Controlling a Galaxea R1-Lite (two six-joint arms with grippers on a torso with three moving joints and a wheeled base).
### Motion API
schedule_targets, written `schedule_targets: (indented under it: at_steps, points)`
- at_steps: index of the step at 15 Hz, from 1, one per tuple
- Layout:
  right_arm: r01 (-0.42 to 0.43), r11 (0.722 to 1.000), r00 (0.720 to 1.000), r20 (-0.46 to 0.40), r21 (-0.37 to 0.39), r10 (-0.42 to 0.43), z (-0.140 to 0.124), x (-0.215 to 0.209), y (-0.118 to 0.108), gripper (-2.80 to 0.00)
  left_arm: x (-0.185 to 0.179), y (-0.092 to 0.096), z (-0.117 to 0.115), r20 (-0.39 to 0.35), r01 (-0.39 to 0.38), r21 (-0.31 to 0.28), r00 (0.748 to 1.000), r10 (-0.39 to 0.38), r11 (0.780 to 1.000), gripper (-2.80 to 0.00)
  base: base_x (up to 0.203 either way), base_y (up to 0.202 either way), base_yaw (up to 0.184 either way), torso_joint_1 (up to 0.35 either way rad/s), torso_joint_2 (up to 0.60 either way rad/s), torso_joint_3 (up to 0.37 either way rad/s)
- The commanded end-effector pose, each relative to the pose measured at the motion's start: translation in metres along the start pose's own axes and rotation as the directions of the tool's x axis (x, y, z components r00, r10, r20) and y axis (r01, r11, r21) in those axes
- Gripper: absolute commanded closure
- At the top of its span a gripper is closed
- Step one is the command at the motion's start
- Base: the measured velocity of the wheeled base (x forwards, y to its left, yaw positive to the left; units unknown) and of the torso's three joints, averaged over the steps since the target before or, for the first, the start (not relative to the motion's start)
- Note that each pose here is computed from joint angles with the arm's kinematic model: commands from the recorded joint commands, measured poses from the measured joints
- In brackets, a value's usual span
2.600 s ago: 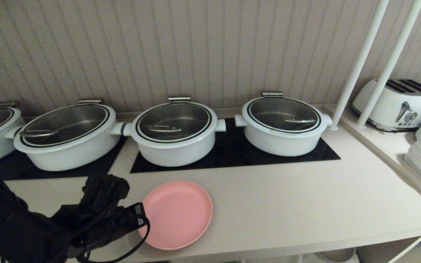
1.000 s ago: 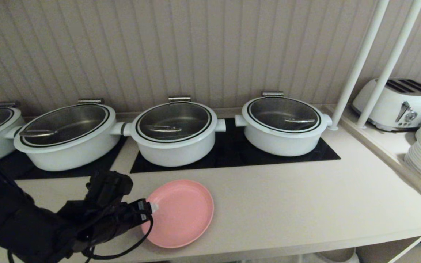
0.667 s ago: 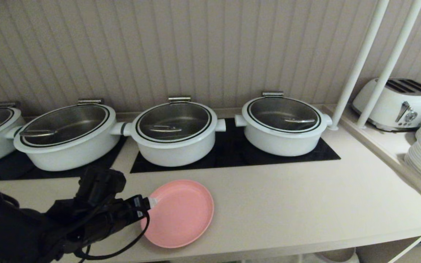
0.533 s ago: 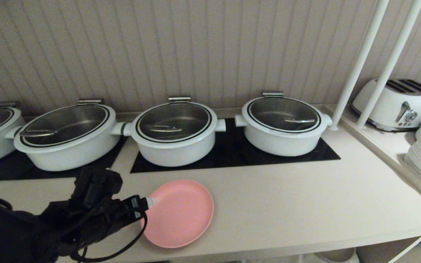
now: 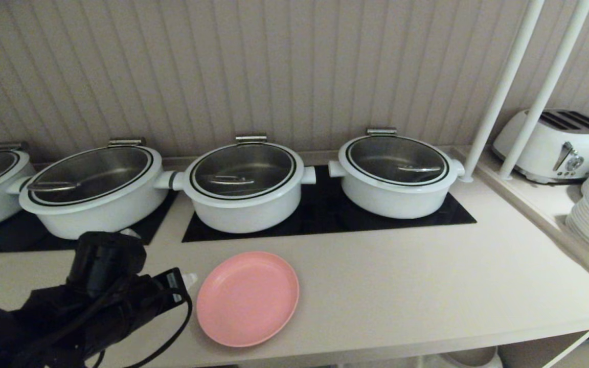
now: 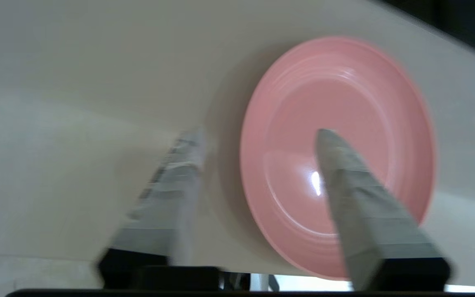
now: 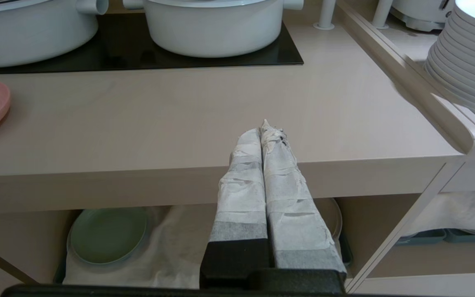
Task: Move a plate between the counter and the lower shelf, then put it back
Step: Pick up the plate
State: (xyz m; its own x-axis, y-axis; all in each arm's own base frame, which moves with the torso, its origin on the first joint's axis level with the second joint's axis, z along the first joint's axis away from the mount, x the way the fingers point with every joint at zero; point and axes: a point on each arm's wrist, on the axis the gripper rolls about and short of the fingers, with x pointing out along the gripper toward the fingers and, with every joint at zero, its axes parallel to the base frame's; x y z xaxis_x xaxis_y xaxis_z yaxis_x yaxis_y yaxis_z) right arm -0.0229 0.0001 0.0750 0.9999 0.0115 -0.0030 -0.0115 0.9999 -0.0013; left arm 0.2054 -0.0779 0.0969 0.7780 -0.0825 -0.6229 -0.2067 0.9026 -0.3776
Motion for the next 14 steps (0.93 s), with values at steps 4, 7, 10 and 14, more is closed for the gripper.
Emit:
schedule_targets:
  at_steps: [4,7,10,14]
  points:
    - [-0.001,1.0,1.0,-0.002,0.0,0.001,0.0,0.0,0.0,0.0,-0.026,0.004,0.008,0.115,0.002,0.103,0.993,-0.014,0.995,0.0,0.0,0.0,0.0,0.0,0.0,0.0]
    - [-0.001,1.0,1.0,-0.002,0.0,0.001,0.0,0.0,0.0,0.0,-0.039,0.005,0.013,0.174,-0.001,0.153,0.984,-0.026,0.988,0.0,0.0,0.0,0.0,0.0,0.0,0.0]
    - [-0.001,1.0,1.0,-0.002,0.0,0.001,0.0,0.0,0.0,0.0,-0.057,0.013,0.011,0.237,-0.038,0.233,0.971,-0.019,0.972,0.0,0.0,0.0,0.0,0.0,0.0,0.0]
    - [-0.001,1.0,1.0,-0.002,0.0,0.001,0.0,0.0,0.0,0.0,-0.095,0.031,0.0,0.324,-0.042,0.369,0.942,-0.086,0.929,0.0,0.0,0.0,0.0,0.0,0.0,0.0]
